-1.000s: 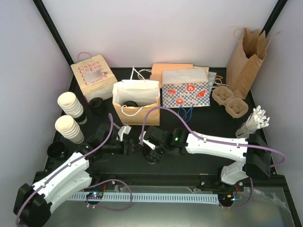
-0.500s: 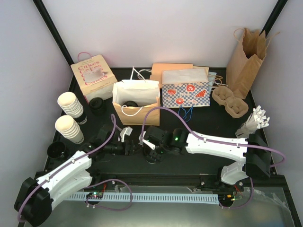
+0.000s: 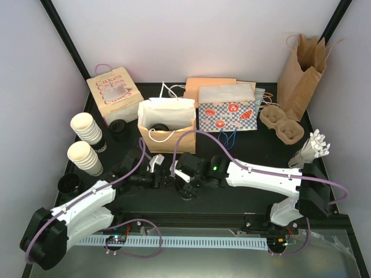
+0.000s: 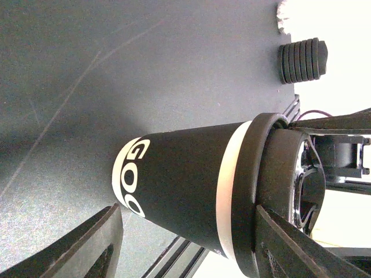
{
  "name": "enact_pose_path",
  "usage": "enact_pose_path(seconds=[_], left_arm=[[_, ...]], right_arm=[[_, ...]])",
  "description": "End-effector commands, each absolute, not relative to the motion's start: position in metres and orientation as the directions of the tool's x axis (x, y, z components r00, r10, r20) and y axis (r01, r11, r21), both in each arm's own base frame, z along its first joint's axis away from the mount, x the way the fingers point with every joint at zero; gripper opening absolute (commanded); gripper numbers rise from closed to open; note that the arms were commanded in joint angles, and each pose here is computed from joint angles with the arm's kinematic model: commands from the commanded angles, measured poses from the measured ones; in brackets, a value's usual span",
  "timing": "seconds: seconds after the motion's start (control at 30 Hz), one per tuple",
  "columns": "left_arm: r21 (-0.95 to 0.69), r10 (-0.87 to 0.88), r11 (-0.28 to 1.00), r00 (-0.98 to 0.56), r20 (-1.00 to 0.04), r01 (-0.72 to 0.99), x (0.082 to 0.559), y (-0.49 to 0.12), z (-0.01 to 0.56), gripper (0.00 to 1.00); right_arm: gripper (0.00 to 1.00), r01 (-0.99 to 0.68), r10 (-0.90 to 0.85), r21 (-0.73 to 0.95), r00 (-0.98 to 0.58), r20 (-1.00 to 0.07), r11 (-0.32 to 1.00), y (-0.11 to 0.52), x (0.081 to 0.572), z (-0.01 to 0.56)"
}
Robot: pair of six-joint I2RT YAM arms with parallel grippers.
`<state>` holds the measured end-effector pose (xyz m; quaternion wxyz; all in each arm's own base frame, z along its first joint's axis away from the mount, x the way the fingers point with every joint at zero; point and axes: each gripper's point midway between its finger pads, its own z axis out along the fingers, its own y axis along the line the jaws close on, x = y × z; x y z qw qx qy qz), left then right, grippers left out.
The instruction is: Pack the takeout coffee
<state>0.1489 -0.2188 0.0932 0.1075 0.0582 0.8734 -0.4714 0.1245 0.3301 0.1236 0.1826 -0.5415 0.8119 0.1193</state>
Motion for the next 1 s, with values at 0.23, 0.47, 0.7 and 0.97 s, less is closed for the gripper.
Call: enact_pose_path(seconds=[0.23, 0.47, 0.7, 0.97], left_arm=[[-0.768, -0.02, 0.626, -0.982, -0.185, 0.132, 0.161, -0.217, 0.066, 0.62], [-0.756, -0.022, 0.641, -0.981, -0.192, 0.133, 0.169, -0.221, 0.069, 0.63], [-0.704, -0.08, 0.709, -0.989, -0.124, 0.031, 0.168, -0.21, 0.043, 0.61], [-0.736, -0.118, 0.677, -0.99, -0.075, -0.024, 0.162, -0.212, 0.031, 0.36]], right_arm=[[0.66, -0.943, -0.896, 0.062, -0.33, -0.298, 0.326, 0.322, 0.105, 0.085], [0.65, -0.945, -0.898, 0.081, -0.326, -0.297, 0.317, 0.324, 0.102, 0.082], [0.65, -0.938, -0.895, 0.071, -0.344, -0.284, 0.338, 0.321, 0.104, 0.076], [0.65, -0.93, -0.887, 0.078, -0.366, -0.282, 0.359, 0.321, 0.104, 0.07]])
